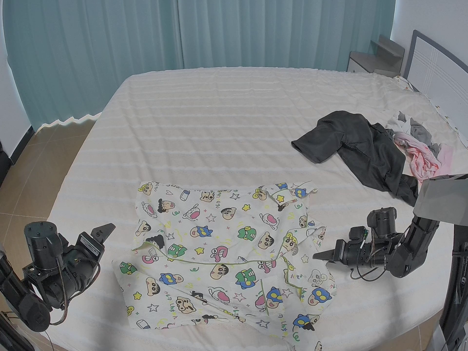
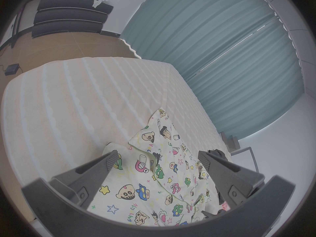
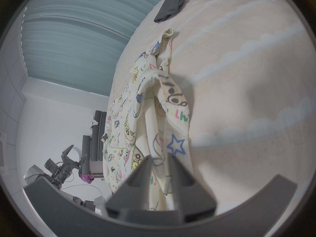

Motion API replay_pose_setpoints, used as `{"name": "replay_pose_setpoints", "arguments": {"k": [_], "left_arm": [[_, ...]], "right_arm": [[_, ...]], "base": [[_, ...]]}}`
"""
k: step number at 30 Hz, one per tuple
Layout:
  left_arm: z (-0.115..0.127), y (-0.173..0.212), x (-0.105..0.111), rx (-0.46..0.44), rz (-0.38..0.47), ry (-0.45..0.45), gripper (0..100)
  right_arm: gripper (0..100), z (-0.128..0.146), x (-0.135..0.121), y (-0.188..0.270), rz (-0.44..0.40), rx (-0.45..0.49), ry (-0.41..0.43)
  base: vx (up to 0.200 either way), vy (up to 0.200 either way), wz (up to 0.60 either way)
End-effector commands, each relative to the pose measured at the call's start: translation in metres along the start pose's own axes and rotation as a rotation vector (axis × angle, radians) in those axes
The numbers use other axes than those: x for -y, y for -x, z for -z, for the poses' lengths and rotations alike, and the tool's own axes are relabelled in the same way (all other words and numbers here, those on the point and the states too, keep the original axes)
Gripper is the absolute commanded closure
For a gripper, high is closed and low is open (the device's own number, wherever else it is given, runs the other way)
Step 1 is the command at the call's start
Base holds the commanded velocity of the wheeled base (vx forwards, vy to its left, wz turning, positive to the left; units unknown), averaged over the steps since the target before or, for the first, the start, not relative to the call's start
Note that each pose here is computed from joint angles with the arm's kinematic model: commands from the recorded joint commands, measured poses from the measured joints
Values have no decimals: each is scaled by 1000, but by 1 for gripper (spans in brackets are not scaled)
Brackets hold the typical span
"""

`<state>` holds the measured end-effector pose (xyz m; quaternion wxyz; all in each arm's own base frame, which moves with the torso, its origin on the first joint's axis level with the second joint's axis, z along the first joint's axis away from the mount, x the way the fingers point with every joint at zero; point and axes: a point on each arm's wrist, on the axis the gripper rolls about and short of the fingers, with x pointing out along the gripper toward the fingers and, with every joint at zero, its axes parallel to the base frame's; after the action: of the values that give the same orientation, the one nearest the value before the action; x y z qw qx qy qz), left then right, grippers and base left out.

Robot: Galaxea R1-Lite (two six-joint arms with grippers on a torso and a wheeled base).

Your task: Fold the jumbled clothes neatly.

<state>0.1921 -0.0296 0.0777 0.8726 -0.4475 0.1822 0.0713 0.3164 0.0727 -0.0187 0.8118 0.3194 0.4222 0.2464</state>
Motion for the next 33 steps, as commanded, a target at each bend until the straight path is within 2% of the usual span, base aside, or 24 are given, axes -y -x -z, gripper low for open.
{"name": "replay_pose_setpoints", "arguments": {"k": [1,5,11,14,17,18,19,21,25,30,31,33], "left_arm": [[4,7,-1,-12,2,-7,0],[5,11,-2,-13,6,-7,0],[2,16,1,-2,24,-5,0],[3,17,2,-5,30,4,0],[9,18,1,-43,14,7,0],[9,18,1,-44,11,7,0],[10,19,1,-53,11,8,0],[10,21,2,-55,16,15,0],[11,26,5,-64,33,19,0],[14,30,5,-89,29,13,0],[15,30,5,-90,30,12,0],[15,30,6,-91,32,12,0]], "right_arm": [[100,-6,-12,8,17,54,26],[100,-9,-23,21,57,119,47],[100,-4,-41,40,40,145,76],[100,-4,-57,51,35,185,117],[100,7,-82,59,36,188,214],[100,8,-83,59,38,188,222],[100,15,-89,59,66,173,266],[100,23,-93,57,120,151,302],[100,28,-89,46,194,130,309],[100,15,-64,55,240,151,226],[0,13,-56,56,242,139,203],[0,9,-43,57,251,131,168]], "base": [[0,0,0],[0,0,0],[0,0,0],[0,0,0],[0,0,0],[0,0,0],[0,0,0],[0,0,0],[0,0,0],[0,0,0],[0,0,0],[0,0,0]]}}
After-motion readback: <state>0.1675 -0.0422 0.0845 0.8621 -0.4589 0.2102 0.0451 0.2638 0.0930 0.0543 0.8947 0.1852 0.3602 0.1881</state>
